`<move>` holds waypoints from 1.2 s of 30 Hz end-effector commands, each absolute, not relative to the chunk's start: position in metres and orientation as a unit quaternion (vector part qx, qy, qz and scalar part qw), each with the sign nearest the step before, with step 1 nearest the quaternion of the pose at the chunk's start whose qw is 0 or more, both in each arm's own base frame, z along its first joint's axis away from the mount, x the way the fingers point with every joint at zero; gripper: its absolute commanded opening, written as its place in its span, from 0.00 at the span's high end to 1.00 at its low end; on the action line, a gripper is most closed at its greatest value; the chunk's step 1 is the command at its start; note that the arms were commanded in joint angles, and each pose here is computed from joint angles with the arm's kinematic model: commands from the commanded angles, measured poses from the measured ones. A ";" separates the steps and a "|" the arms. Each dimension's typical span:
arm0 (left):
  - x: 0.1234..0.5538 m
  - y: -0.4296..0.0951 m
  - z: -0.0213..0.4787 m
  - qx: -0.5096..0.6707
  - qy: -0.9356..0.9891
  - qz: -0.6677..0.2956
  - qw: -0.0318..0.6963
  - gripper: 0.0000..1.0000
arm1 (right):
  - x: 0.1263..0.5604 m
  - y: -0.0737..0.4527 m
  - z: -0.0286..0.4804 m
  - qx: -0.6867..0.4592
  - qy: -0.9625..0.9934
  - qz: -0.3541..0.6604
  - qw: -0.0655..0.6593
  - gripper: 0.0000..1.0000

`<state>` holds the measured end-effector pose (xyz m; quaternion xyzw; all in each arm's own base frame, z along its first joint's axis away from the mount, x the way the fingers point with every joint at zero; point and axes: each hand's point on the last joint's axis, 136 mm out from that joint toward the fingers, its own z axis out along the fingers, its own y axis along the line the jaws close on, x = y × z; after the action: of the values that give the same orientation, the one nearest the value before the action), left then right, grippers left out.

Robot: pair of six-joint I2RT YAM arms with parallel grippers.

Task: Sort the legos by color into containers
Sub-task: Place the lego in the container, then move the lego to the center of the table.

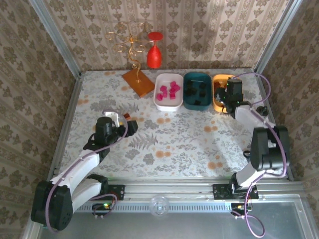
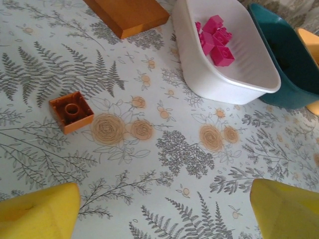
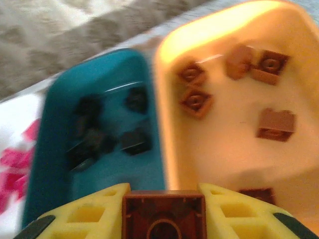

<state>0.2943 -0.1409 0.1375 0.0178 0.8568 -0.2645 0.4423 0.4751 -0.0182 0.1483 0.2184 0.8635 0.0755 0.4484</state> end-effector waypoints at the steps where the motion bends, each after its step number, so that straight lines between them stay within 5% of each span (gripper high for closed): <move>1: 0.302 -0.148 0.164 0.016 0.838 -0.274 0.471 0.10 | 0.502 -0.052 0.132 0.286 0.857 0.067 0.424 0.63; 7: 0.295 -0.149 0.162 0.020 0.841 -0.268 0.469 0.10 | 0.545 -0.079 0.114 0.315 0.863 0.053 0.392 0.46; 13: 0.295 -0.139 0.153 0.015 0.851 -0.237 0.468 0.08 | 0.546 -0.051 0.163 0.280 0.850 0.106 0.433 0.29; 24: 0.355 -0.098 0.096 -0.061 0.904 -0.156 0.393 0.11 | 0.447 0.119 0.195 0.084 0.857 0.172 0.479 0.19; 36: 0.414 -0.110 0.042 -0.027 0.945 -0.076 0.318 0.22 | 0.412 0.134 0.182 0.069 0.865 0.199 0.456 0.18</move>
<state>0.4103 -0.1102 0.0473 -0.0490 0.9370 -0.1082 0.3285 0.4162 0.1338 0.1636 0.0714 0.8763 0.1867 0.4383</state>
